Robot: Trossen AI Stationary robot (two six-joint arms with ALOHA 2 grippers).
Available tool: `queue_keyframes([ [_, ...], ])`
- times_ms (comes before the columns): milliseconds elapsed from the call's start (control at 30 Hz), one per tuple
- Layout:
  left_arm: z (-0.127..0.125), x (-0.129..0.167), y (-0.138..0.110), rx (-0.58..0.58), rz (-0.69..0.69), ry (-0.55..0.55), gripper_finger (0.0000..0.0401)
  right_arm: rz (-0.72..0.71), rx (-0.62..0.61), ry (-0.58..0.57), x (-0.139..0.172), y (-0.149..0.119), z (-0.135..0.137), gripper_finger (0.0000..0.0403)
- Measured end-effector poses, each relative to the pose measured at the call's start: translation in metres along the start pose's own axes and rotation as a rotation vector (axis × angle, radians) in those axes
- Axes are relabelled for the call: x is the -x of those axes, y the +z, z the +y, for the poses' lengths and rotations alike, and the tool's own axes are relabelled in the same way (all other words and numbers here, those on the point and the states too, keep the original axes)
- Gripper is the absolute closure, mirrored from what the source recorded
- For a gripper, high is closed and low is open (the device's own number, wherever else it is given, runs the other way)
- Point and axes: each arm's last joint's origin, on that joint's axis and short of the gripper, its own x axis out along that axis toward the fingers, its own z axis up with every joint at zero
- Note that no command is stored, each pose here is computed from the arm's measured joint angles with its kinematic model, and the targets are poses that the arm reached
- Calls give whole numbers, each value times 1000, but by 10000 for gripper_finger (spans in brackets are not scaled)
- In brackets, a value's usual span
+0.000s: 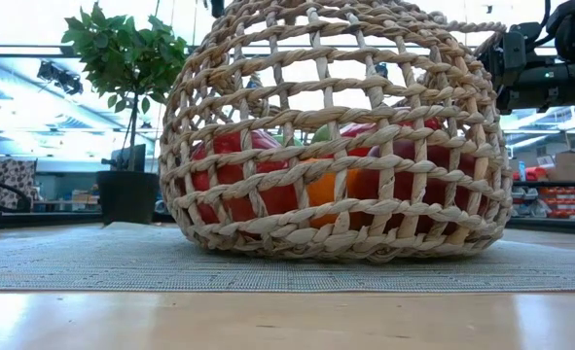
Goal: Build produce basket
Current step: Put the violet grapes into the brown basket
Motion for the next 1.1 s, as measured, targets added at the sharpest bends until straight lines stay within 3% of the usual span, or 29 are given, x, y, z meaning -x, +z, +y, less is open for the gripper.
queue_keyframes([
  [133,1,-20,-1,-19,75,-2,266,0,0,0,0,0,0,9],
  [333,1,-44,17,-40,177,-7,266,0,0,0,0,0,0,9],
  [433,0,-46,24,-122,242,-16,266,0,0,0,0,0,0,9],
  [567,-2,-45,29,-212,231,-34,266,0,0,0,0,0,0,9],
  [700,-5,-42,27,-469,256,-77,266,0,0,0,0,0,0,9],
  [867,-5,-38,10,-853,404,-178,266,0,0,0,0,0,0,9],
  [1100,-1,-31,-5,-1091,557,-290,266,0,0,0,0,0,0,9],
])
